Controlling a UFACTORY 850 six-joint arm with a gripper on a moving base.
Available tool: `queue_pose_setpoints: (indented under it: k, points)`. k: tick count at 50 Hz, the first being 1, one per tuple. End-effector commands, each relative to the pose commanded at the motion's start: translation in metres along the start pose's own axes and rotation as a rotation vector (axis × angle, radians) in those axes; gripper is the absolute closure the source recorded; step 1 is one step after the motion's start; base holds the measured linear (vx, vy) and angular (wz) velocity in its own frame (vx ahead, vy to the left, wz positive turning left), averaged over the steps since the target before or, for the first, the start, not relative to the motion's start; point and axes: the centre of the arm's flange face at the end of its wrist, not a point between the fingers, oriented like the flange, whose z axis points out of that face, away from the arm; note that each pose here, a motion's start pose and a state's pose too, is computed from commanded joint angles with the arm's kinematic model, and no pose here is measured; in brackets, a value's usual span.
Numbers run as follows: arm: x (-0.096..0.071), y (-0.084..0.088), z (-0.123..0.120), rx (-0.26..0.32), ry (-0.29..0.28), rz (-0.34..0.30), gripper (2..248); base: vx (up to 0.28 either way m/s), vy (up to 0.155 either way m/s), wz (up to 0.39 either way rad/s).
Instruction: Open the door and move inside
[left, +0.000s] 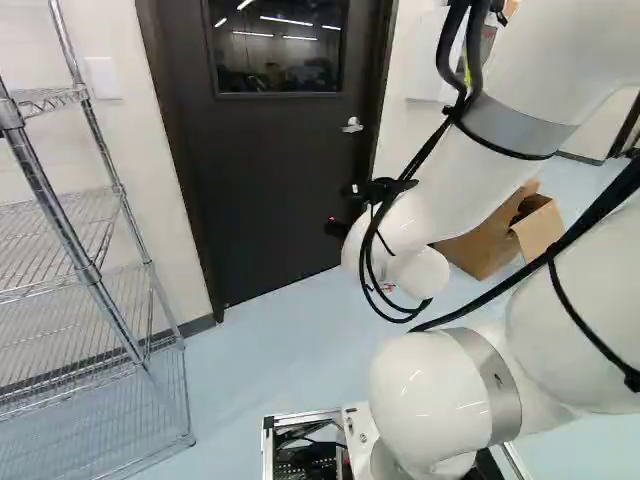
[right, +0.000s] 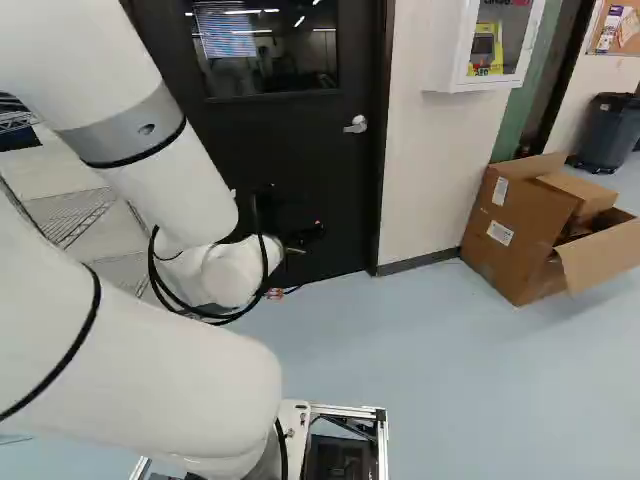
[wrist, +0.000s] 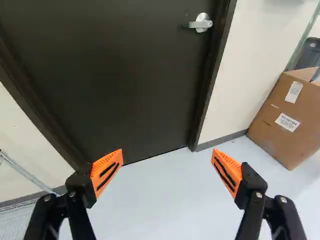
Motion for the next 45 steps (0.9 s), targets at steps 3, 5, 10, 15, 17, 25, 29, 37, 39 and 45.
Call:
queue_pose_setpoints:
  k: [3, 5, 10, 15, 17, 25, 29, 37, 39, 45]
  points:
    - [0.0, 0.0, 0.0, 0.0, 0.0, 0.0, 3, 0.163, -0.002, -0.021]
    - [0.0, 0.0, 0.0, 0.0, 0.0, 0.0, 3, 0.151, 0.003, -0.019]
    - [0.0, 0.0, 0.0, 0.0, 0.0, 0.0, 3, 0.151, -0.001, -0.017]
    - [0.0, 0.0, 0.0, 0.0, 0.0, 0.0, 3, 0.141, 0.001, -0.02]
    - [0.0, 0.0, 0.0, 0.0, 0.0, 0.0, 3, 0.141, 0.0, -0.017]
    - [0.0, 0.0, 0.0, 0.0, 0.0, 0.0, 3, 0.137, 0.0, -0.016]
    - [0.0, 0.0, 0.0, 0.0, 0.0, 0.0, 3, 0.133, 0.004, -0.014]
    - [0.0, 0.0, 0.0, 0.0, 0.0, 0.0, 3, 0.136, 0.0, -0.018]
    - [0.0, 0.0, 0.0, 0.0, 0.0, 0.0, 3, 0.127, 0.0, -0.014]
    - [0.0, 0.0, 0.0, 0.0, 0.0, 0.0, 3, 0.134, -0.001, -0.017]
